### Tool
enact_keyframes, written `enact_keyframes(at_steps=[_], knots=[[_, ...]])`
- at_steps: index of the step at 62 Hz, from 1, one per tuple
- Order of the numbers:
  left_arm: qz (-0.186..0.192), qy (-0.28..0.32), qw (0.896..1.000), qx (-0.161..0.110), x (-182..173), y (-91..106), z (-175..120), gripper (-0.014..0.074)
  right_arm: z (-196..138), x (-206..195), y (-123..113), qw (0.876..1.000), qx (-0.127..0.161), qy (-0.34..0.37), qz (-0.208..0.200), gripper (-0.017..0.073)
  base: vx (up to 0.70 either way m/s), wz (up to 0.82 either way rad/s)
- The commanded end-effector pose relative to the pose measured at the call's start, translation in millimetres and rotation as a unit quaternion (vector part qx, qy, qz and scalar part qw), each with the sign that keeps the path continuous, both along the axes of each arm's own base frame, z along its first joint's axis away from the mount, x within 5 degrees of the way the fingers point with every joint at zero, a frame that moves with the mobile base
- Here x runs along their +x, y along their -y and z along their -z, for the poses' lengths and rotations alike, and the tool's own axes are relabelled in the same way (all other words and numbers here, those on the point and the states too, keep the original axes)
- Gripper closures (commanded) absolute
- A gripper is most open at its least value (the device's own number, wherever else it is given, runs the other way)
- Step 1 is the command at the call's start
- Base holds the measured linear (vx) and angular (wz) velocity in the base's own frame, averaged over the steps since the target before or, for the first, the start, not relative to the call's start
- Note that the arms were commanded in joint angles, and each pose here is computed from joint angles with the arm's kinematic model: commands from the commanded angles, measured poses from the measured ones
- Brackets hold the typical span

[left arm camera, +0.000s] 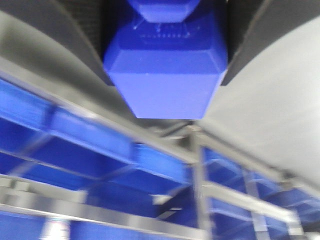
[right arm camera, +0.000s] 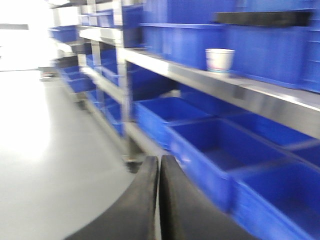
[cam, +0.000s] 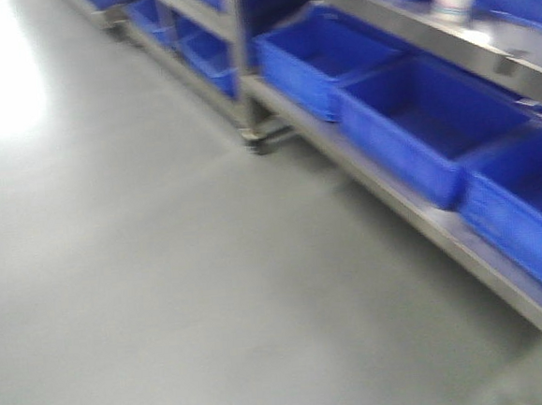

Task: Pour parts from conveyor to right shelf
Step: 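Turn the base into the aisle between the blue-bin shelves, then drive down the shelf aisle toward the bins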

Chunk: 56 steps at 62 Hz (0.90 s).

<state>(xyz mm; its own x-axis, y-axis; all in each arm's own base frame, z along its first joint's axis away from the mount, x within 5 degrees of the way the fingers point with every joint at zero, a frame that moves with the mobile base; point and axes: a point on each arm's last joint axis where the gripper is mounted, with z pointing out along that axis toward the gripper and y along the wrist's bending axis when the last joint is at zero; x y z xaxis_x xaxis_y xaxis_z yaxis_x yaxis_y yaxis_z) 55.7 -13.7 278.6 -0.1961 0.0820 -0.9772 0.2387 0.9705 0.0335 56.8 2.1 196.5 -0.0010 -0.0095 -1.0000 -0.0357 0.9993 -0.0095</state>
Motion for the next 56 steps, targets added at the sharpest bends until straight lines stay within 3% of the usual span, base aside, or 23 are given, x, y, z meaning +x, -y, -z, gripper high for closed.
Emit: enact_keyframes(at_steps=[1,34,56], knots=[[0.001,0.046,0.999,-0.014,1.3,0.5,-15.3,0.0600,-2.7,-0.7,0.5,0.999,-0.002,0.037,0.004,0.0568,0.18,0.86],[0.001,0.046,0.999,-0.014,1.3,0.5,-15.3,0.0600,-2.7,-0.7,0.5,0.999,-0.002,0.037,0.004,0.0568,0.13,0.81],[0.001,0.049,0.999,-0.014,0.4,0.3,-15.7,0.0600,-2.7,-0.7,0.5,0.999,-0.002,0.037,0.004,0.0568,0.17,0.36]])
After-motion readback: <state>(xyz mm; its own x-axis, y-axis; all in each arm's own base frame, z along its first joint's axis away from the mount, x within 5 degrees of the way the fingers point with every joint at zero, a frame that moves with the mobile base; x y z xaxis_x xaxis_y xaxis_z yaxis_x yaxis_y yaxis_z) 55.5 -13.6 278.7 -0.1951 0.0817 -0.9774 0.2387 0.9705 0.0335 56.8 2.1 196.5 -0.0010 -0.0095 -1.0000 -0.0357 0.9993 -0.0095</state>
